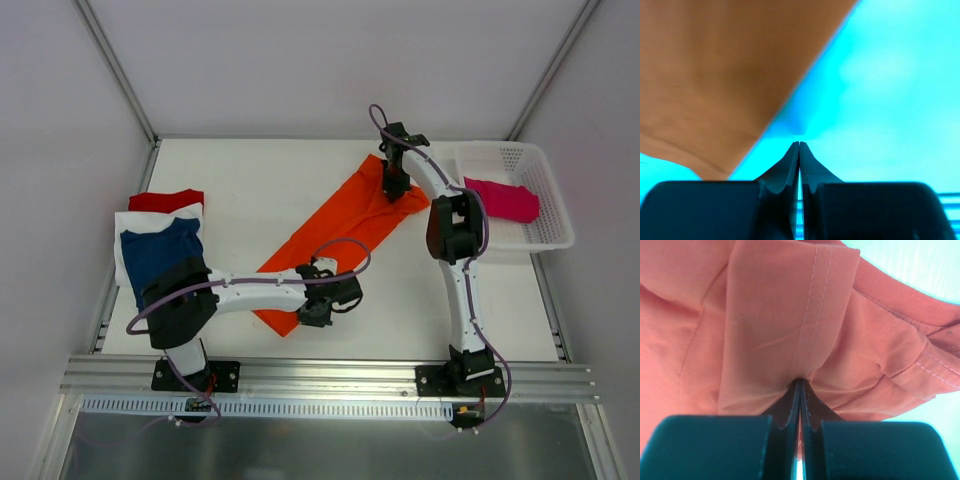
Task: Fold and stack the t-shirts
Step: Fold the tshirt
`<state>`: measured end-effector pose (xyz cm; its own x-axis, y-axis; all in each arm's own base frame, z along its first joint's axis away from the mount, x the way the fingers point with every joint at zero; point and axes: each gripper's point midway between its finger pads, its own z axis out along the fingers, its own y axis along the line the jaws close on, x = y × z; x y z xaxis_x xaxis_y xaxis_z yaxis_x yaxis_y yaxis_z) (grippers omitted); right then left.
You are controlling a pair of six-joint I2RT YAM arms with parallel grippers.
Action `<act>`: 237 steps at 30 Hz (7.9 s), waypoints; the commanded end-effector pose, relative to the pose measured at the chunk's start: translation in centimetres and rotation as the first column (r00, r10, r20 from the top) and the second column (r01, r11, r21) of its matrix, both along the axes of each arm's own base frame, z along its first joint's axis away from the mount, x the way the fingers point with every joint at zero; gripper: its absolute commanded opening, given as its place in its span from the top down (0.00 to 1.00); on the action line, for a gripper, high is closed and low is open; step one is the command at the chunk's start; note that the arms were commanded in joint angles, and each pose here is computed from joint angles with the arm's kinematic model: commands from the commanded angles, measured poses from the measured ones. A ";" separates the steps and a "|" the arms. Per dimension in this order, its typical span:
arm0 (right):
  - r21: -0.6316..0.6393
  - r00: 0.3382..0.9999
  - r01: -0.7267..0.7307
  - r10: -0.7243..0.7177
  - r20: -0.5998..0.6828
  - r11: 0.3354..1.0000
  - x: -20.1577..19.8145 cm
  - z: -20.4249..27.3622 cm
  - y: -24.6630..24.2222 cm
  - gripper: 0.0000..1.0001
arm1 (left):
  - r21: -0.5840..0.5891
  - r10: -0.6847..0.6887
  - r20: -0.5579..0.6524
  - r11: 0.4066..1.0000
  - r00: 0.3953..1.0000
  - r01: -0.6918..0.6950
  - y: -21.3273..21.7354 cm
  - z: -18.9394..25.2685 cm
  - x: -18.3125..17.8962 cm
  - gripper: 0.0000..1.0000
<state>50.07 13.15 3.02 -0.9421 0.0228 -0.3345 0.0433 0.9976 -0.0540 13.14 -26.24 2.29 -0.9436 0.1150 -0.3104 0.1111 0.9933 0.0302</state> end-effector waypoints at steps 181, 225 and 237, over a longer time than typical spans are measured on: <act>0.305 0.996 -0.090 0.079 0.049 0.948 2.7 -2.0 7.1 1.00 | -0.206 -0.145 -0.040 0.969 0.989 0.134 -7.4 0.0 -2.5 1.00; 0.326 0.905 -0.300 0.159 0.394 0.896 0.6 13.5 9.5 0.44 | -0.188 0.068 0.493 0.982 0.868 0.029 5.7 10.5 9.9 0.01; 0.285 0.962 -0.201 0.133 0.239 0.937 -1.1 5.8 10.2 0.46 | -0.197 0.092 0.493 0.980 0.865 0.008 8.4 9.8 9.1 0.01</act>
<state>48.34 24.20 6.06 -0.8801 -0.0408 -0.4731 -0.1801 0.9505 0.2531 22.16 -18.14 11.88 -0.6697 -0.0212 -0.7424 0.0821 0.9914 -0.1023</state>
